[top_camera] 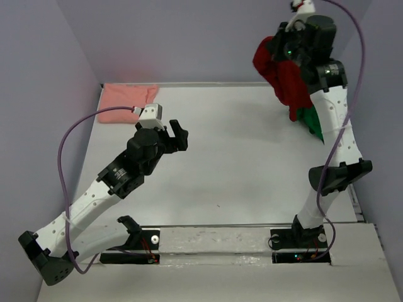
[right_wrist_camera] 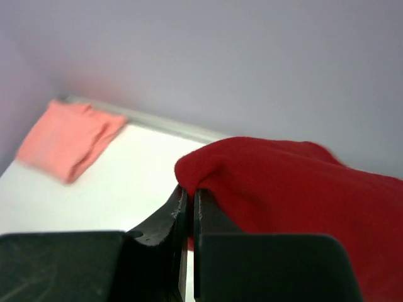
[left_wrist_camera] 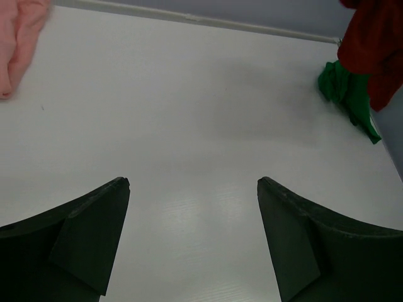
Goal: Fold and stack the t-shirts
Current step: Move the tshirt to the center of the board
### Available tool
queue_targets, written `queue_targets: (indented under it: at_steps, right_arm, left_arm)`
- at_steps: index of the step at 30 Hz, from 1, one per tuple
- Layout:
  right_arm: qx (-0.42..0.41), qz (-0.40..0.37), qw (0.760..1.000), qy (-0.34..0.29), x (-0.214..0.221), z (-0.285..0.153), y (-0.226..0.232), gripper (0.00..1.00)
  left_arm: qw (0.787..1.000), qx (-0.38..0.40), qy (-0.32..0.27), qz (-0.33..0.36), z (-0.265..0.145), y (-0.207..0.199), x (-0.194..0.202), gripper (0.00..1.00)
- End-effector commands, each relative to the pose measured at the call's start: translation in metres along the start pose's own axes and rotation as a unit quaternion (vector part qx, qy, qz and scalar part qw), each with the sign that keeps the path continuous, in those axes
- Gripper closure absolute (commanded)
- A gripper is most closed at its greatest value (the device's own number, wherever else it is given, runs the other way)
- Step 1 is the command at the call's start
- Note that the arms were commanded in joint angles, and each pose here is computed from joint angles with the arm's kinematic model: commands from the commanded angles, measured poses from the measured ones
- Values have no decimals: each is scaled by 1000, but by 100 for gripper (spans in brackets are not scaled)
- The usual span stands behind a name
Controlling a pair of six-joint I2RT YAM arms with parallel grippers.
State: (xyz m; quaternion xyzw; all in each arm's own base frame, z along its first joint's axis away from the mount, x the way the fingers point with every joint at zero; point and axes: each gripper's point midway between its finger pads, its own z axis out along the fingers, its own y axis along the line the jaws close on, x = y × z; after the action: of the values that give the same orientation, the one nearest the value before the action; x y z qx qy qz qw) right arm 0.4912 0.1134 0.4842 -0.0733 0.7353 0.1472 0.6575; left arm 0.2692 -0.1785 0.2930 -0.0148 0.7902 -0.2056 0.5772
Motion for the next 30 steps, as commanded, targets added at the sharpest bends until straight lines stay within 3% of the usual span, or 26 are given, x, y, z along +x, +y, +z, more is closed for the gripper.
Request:
queue_targets:
  at_steps: [1,3,5,6,10,14,17,19,20,21,23,25,27,28,29,30]
  right_arm:
    - [-122,-7,992,40,26,-49,145,100]
    - [-113,-18,991,62,40,-61,174,100]
    - [-94,-28,991,93,54,-84,202,41]
    - [-101,-32,989,105,63,-98,220,1]
    - [-96,-39,990,98,76,-113,222,0]
    - [54,-57,995,54,59,-106,156,0]
    - [106,-73,988,80,65,-87,121,1]
    - [133,-56,982,123,92,-72,89,26]
    - [126,-44,984,114,86,-71,85,38]
    - [80,-35,986,144,113,-58,89,45]
    - [36,-12,986,161,138,-54,99,43]
    - [15,10,976,219,193,-49,108,37]
    - [-4,31,961,276,247,-49,109,37]
    - [-22,51,960,273,256,-43,114,38]
    - [-44,64,951,299,282,-45,122,55]
    - [-46,69,945,317,300,-43,123,63]
  left_arm:
    - [996,-29,-76,-22,-26,-5,-63,8]
    - [996,-30,-84,-22,-33,-9,-74,8]
    - [994,-46,-94,-17,-46,-10,-89,8]
    - [994,-32,-104,-22,-57,-19,-103,9]
    - [992,-46,-118,-18,-82,-24,-124,9]
    - [991,-81,-111,-1,-80,-19,-122,9]
    - [991,-88,-96,13,-70,-22,-108,9]
    - [992,-99,-79,23,-59,-24,-92,7]
    - [991,-104,-75,23,-59,-21,-88,6]
    - [991,-116,-56,29,-51,-20,-73,6]
    - [991,-119,-37,41,-42,-22,-57,5]
    - [992,-122,-15,42,-32,-23,-36,4]
    - [992,-116,3,44,-21,-27,-21,4]
    - [992,-122,7,45,-17,-25,-20,4]
    - [990,-132,13,53,-11,-24,-16,4]
    - [988,-144,14,57,-9,-22,-16,4]
